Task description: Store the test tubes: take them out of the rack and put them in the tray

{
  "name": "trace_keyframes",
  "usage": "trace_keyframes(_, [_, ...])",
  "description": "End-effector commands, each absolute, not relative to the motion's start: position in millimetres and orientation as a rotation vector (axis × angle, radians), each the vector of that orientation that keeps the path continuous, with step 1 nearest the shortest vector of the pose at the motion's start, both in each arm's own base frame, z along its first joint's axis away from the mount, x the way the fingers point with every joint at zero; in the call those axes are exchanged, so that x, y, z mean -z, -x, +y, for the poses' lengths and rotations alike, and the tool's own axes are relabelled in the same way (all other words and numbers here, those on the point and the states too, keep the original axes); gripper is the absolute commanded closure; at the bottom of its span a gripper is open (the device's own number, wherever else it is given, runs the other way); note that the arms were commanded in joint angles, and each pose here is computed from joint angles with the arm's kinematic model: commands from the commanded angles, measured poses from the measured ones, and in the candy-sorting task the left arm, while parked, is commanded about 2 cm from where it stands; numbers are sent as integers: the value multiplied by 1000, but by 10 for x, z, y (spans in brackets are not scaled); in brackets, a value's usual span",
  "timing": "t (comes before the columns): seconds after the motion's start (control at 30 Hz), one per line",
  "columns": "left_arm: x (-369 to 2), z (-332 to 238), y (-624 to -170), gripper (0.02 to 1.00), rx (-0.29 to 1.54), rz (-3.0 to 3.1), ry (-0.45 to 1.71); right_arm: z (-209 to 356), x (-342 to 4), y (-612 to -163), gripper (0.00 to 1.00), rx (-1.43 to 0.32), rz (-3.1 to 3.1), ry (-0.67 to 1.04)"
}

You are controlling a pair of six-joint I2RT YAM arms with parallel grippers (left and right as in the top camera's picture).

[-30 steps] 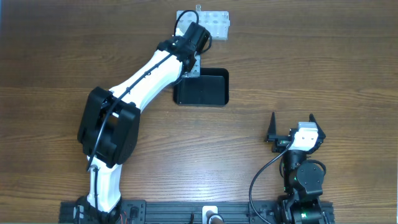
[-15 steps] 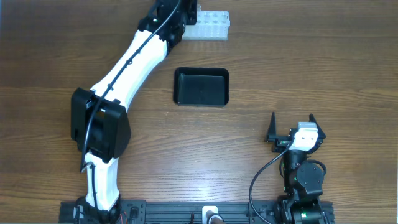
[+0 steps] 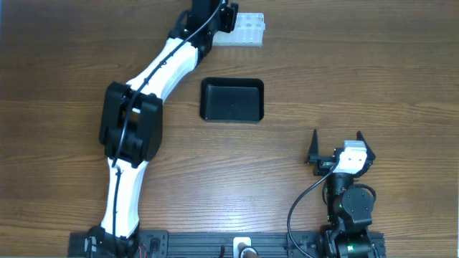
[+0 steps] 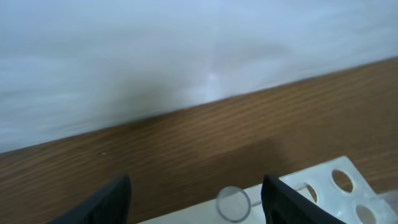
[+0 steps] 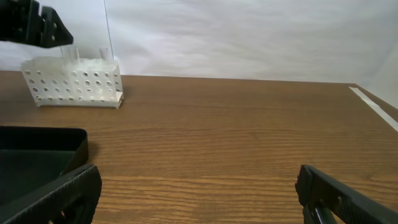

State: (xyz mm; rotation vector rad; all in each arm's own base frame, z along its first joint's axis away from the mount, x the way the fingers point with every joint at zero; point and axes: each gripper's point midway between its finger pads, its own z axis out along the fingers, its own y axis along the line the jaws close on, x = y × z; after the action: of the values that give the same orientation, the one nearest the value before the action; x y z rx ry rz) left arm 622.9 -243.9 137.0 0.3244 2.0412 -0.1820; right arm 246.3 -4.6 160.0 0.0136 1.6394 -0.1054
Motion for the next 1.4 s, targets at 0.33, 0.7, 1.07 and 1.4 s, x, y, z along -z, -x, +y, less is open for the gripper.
trace_keyframes(0.33, [-1263,-2499,-6296,345,211,2011,-370,-27,-1568,-2465,9,93,1647,-13])
trace_keyframes(0.7, [-1137,-2488,-6361,373,208,1999,-360,-27,-1568,-2465,9,93,1647,-13])
trace_keyframes(1.07, [-1199,-2451,-6406,391,208,1975,-347,-27,-1568,-2465,9,93,1647,-13])
trace_keyframes(1.4, [-1213,-2383,-6436,391,205,1976,-333,-27,-1568,-2465,9,93,1647,-13])
